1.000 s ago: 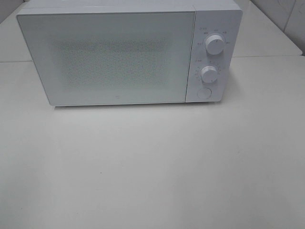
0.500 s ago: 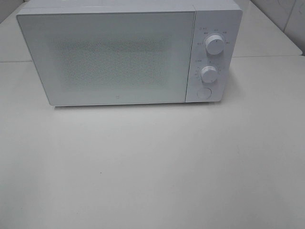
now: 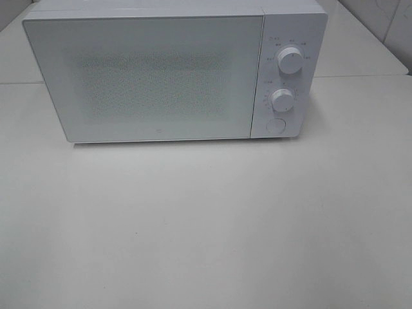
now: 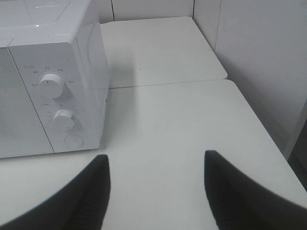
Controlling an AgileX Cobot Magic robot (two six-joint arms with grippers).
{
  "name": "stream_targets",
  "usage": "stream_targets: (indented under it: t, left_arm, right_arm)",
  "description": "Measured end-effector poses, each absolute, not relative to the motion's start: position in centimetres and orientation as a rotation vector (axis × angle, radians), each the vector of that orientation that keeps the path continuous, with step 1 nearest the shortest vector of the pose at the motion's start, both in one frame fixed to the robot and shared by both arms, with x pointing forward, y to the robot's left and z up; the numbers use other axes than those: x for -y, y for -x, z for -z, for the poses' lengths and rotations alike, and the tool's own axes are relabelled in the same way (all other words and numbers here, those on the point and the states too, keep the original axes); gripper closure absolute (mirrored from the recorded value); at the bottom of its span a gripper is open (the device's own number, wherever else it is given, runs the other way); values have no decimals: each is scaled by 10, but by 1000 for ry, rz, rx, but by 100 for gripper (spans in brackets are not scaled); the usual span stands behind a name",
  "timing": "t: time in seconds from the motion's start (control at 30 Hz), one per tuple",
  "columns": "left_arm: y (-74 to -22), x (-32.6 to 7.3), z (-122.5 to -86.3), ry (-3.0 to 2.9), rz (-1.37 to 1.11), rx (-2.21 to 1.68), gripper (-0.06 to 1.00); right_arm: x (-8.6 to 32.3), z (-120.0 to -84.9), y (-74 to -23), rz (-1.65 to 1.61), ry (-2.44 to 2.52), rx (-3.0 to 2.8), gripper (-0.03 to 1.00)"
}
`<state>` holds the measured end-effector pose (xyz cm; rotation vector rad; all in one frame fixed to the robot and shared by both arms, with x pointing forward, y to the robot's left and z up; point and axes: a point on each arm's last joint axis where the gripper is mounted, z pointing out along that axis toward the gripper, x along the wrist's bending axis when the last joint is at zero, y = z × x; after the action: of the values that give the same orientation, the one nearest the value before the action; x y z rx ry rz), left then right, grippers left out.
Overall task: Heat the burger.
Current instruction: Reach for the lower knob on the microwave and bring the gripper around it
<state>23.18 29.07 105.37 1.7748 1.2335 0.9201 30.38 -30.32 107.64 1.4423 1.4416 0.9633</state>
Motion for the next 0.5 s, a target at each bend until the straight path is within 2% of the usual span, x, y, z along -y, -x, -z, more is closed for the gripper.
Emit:
stream_targets:
  t: [0.5]
  left_arm:
    - [-232,-289,-1054,-1765,-902,-1226,94]
  right_arm:
    - [300,-1062,-386,-943,-1469,-1518,41]
